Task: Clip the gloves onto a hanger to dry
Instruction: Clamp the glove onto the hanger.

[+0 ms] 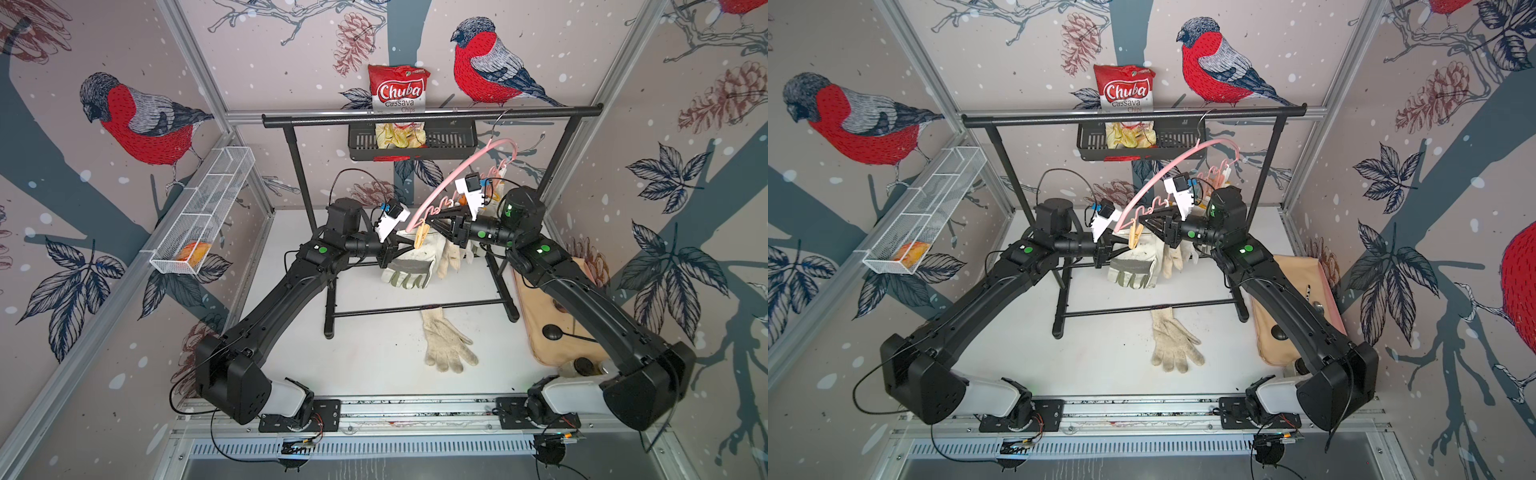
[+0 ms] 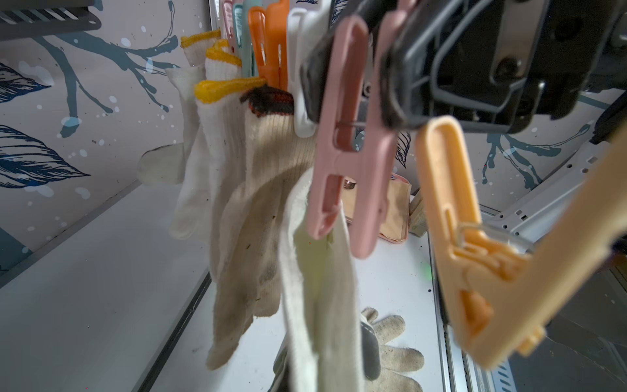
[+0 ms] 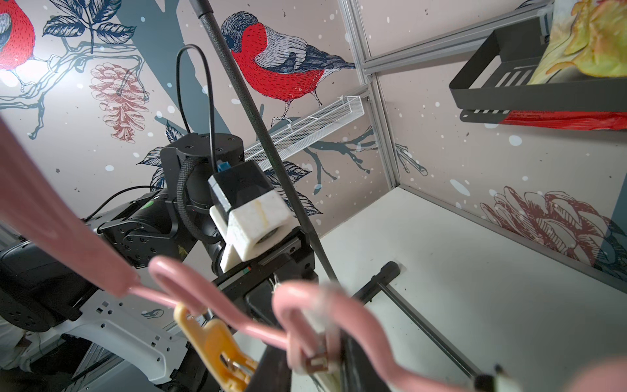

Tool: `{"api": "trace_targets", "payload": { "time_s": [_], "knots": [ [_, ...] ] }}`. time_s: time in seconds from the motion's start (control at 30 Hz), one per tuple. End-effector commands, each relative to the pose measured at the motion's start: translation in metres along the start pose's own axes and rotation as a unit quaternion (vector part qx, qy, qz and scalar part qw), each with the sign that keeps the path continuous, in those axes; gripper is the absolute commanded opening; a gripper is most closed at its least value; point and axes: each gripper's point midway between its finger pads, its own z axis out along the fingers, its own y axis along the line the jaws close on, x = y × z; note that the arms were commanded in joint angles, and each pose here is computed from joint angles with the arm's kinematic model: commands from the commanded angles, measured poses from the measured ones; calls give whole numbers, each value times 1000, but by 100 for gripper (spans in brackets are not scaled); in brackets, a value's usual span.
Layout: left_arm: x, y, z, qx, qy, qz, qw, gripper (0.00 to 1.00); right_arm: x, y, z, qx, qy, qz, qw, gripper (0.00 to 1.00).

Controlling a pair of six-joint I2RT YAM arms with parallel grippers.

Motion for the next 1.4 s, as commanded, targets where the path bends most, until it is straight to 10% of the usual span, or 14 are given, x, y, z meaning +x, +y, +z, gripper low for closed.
{"api": "trace_targets", "payload": {
  "time_s": [0.0,0.9,1.03,1.13,1.37],
  "knots": [
    [-11,1,-2,-4,-11,19,1000,0,-1,3,-2,-6,0,-10,1000,17],
    [-33,-12,-12,4,-26,31,999,0,3,-3,0,0,4,-6,1000,16],
    [-32,-12,-11,3,-25,29,999,0,1,-6,-1,10,1,-7,1000,24],
    [-31,-11,-11,1,-24,28,999,0,1,-8,-2,17,-1,-4,1000,52],
    [-36,-9,-14,-13,-36,27,999,14,-3,-16,-6,51,-10,1,999,65]
  ]
}}
